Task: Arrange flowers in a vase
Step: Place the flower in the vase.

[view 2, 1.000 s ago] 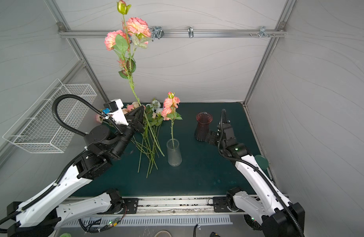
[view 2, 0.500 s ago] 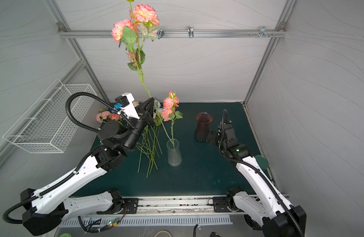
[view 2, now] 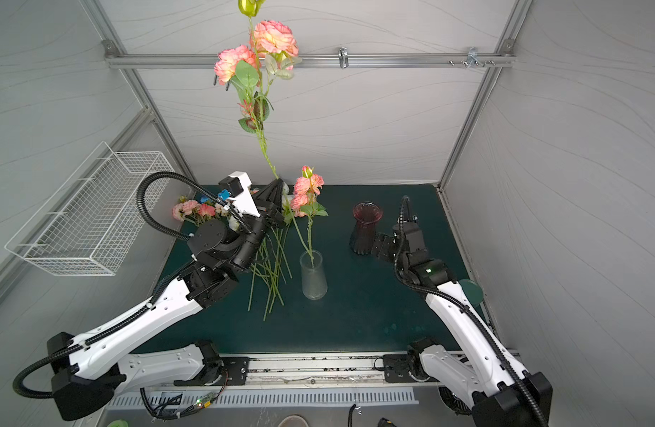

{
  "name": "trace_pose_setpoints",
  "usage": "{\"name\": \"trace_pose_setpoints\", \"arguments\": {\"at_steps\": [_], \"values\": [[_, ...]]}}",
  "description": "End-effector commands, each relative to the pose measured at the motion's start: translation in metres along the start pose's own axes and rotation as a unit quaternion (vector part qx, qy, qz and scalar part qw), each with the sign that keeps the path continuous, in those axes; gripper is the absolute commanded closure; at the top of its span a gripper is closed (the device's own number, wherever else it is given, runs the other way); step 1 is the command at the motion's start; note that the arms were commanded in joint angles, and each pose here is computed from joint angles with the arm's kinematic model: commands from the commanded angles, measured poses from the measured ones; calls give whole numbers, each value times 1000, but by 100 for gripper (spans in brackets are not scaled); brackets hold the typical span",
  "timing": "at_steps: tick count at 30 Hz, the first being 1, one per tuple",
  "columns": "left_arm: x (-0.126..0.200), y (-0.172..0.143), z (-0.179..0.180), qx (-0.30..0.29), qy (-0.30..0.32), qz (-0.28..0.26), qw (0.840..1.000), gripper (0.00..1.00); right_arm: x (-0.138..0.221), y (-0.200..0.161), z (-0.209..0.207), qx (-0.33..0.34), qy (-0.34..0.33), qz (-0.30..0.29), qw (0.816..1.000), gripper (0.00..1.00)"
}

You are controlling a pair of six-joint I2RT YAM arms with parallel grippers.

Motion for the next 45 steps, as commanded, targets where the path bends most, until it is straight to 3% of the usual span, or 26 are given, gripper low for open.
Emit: {"name": "trace_pose_setpoints", "arguments": {"at_steps": [1, 11, 28, 45], "values": [[1, 10, 6, 5, 20, -29, 999, 100, 10, 9, 3, -4, 3, -13, 1000, 17], [4, -13, 0, -15, 24, -7, 1000, 100, 11, 8, 1, -4, 2, -14, 1000, 17], [37, -85, -13, -21, 29, 93, 995, 100, 14, 5, -2, -6, 5, -16, 1000, 17], [57, -133, -18, -29, 32, 161, 986, 96, 16, 1, -4, -9, 8, -13, 1000, 17]]}}
Point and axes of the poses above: each gripper's point midway between its finger pads, its own x axis back along the fingers, its own z axis along the line the jaws close on, y = z × x, the point moved 2 cm from there along x, back along the fingers, and after that the axes turned 14 degrees about -x, right-handed, at the moved point
